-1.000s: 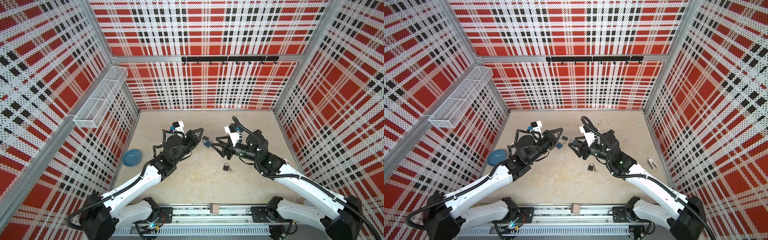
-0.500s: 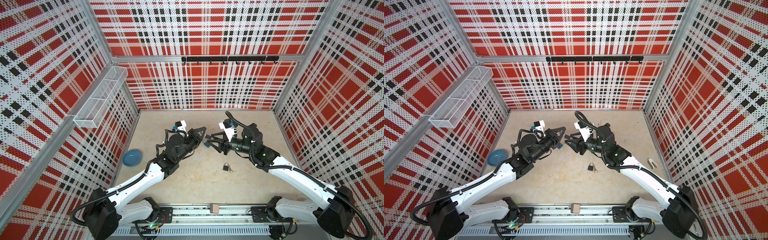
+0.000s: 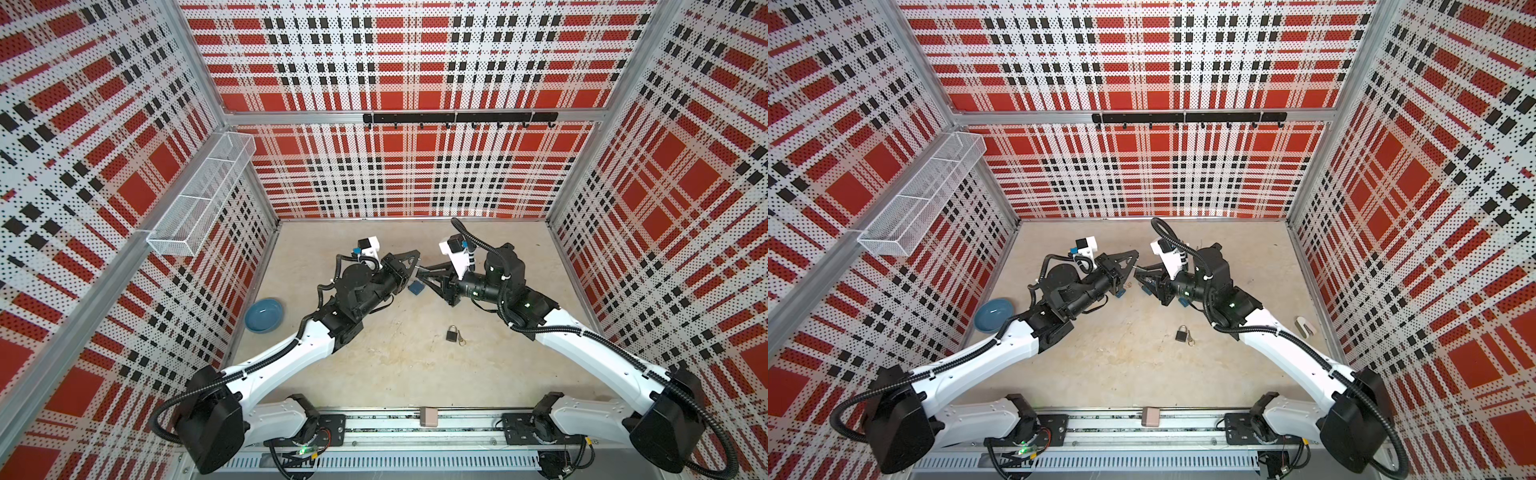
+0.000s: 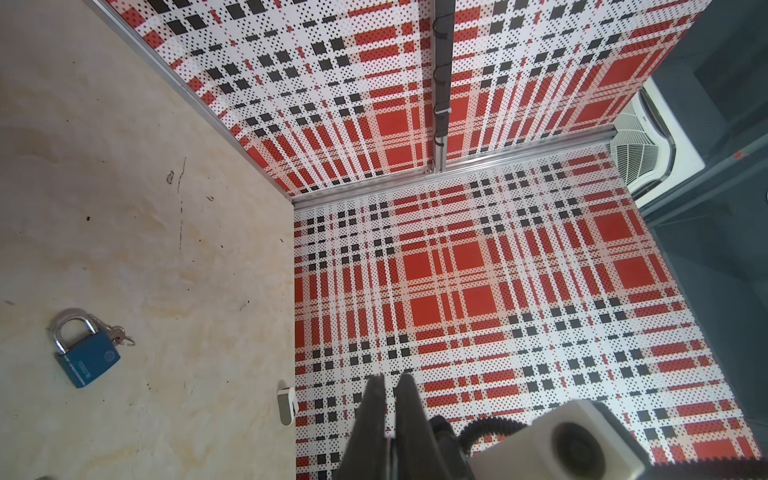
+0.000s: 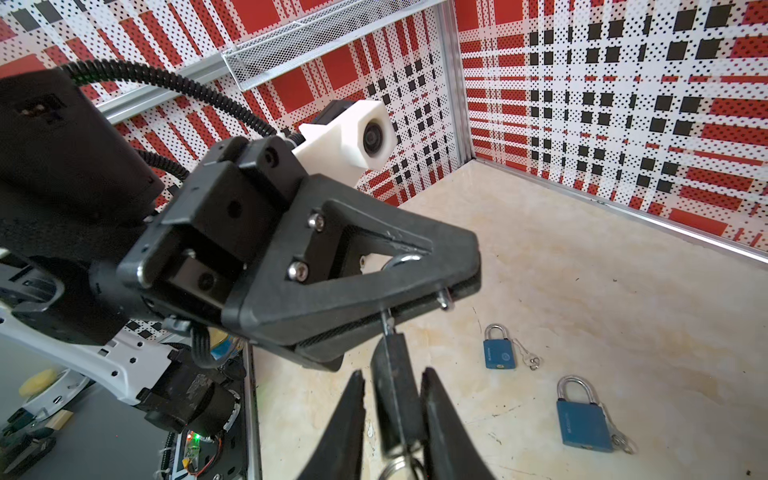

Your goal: Lock with the key

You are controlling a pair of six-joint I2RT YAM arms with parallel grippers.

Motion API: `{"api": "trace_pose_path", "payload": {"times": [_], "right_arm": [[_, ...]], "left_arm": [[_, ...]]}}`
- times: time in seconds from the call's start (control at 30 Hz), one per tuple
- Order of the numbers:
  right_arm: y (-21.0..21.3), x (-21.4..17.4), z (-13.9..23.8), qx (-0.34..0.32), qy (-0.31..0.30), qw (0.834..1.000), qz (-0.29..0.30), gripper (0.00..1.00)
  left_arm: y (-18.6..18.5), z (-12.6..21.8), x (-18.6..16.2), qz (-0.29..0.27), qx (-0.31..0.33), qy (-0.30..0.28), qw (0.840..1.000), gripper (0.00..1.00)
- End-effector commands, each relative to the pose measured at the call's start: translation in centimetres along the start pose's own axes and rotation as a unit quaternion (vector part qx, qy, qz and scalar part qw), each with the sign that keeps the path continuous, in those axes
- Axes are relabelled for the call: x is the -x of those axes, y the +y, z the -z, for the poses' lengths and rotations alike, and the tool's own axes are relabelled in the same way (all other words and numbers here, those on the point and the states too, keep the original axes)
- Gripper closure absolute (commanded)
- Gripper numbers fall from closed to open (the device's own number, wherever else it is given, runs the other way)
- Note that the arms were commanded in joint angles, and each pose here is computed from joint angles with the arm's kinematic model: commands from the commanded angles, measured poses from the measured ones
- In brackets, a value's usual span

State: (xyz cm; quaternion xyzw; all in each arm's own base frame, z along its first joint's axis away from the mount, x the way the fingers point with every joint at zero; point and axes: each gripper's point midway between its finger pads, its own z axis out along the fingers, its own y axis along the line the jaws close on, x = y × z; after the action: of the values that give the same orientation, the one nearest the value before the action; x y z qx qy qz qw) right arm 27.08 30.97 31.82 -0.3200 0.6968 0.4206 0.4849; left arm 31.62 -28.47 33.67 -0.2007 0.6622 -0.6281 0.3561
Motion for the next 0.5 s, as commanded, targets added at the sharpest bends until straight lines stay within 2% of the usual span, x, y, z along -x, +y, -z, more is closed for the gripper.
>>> {"api": "trace_pose_path", "payload": {"times": [0.0,0.13,0.37,0.4,0.47], "right_arm": [[0.9,2.5,0.3,0.016,-0.033,0.999,0.028,0.82],[0.8,2.5,0.3,0.013,-0.034,0.999,0.027,1.00],[0.1,2.6,0.8,-0.011,-0.036,0.999,0.025,1.00],[0.0,2.6,0.9,-0.017,-0.035,0.999,0.027,1.00],[-0.2,2.5,1.2,-0.026,-0.031,0.999,0.026,1.00]], "left_arm": [[-2.7,-0.1,0.3,0.012,-0.043,-0.001,0.999,1.00],[-2.5,-0.1,0.3,0.013,-0.041,-0.001,0.999,1.00],[-2.4,0.0,0.5,0.011,-0.041,-0.002,0.999,1.00],[-2.5,0.1,0.6,0.007,-0.042,-0.003,0.999,0.98],[-2.6,0.3,0.9,-0.007,-0.041,-0.005,0.999,0.75]]}}
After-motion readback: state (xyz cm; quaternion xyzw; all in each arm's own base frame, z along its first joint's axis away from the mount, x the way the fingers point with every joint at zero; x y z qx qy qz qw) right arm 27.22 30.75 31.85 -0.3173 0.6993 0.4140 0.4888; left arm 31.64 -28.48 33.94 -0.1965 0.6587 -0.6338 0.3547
